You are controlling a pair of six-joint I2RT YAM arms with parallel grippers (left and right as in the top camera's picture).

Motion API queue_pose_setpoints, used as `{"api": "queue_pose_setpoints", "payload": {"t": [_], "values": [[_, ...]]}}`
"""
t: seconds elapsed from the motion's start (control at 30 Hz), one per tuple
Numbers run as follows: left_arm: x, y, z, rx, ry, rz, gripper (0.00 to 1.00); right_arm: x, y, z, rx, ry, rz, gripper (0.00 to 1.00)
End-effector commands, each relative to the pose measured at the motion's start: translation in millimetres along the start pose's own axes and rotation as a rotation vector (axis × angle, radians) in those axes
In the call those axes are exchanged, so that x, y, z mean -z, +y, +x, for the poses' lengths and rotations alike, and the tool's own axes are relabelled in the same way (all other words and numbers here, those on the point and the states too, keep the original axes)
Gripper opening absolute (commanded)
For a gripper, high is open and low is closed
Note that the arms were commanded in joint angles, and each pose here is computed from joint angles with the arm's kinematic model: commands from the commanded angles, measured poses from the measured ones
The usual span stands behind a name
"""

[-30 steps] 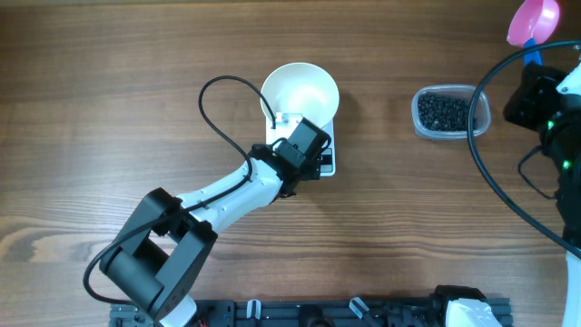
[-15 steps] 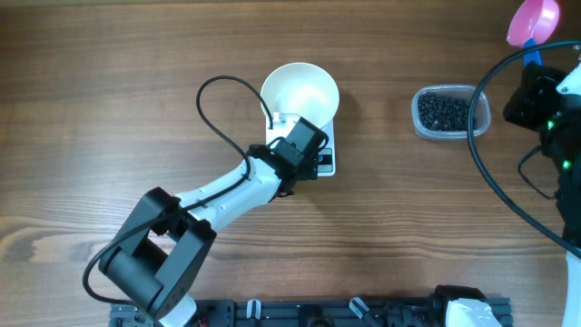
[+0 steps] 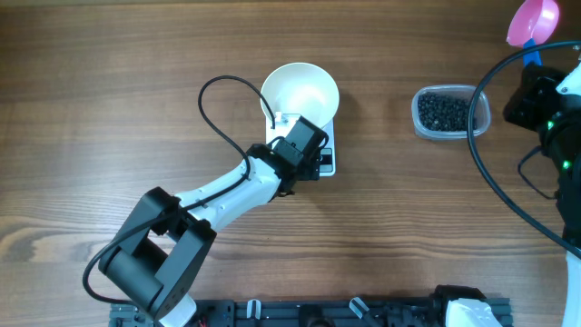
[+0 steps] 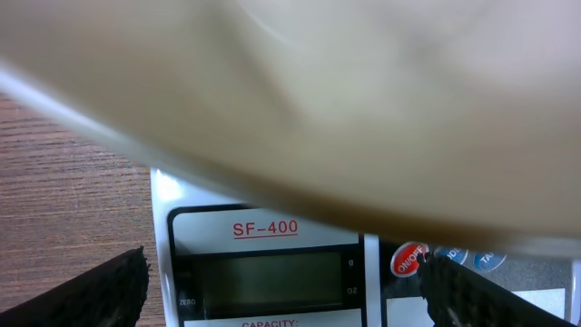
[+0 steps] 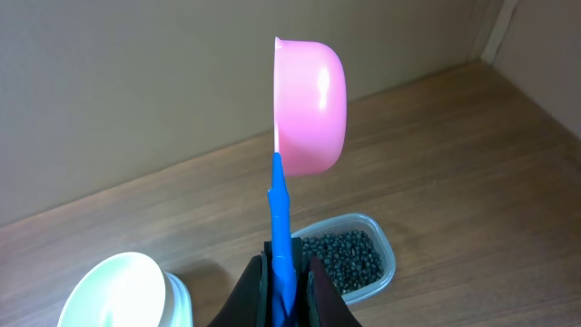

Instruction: Scoop item into bowl and weigh 150g on scale

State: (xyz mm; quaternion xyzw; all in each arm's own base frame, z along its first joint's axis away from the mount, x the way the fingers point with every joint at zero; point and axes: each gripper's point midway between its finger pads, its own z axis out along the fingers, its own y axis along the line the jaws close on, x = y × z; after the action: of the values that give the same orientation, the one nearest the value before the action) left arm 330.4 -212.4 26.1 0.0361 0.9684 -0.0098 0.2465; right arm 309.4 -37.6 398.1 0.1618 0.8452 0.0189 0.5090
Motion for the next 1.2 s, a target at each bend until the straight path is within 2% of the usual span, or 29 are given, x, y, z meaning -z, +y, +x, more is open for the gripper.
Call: {"api": "queue_pose_setpoints", "payload": {"t": [0.0, 1.17], "values": [[0.5, 2.0, -6.9, -0.008, -0.018, -0.012, 1.00, 4.9, 1.5, -6.2, 0.017, -0.016, -0.009, 0.04], [-13.7, 9.3, 9.3, -0.026, 0.038, -0.058, 1.00, 4.9, 1.3, -5.8, 0.017, -0.014, -0.008, 0.04]]}}
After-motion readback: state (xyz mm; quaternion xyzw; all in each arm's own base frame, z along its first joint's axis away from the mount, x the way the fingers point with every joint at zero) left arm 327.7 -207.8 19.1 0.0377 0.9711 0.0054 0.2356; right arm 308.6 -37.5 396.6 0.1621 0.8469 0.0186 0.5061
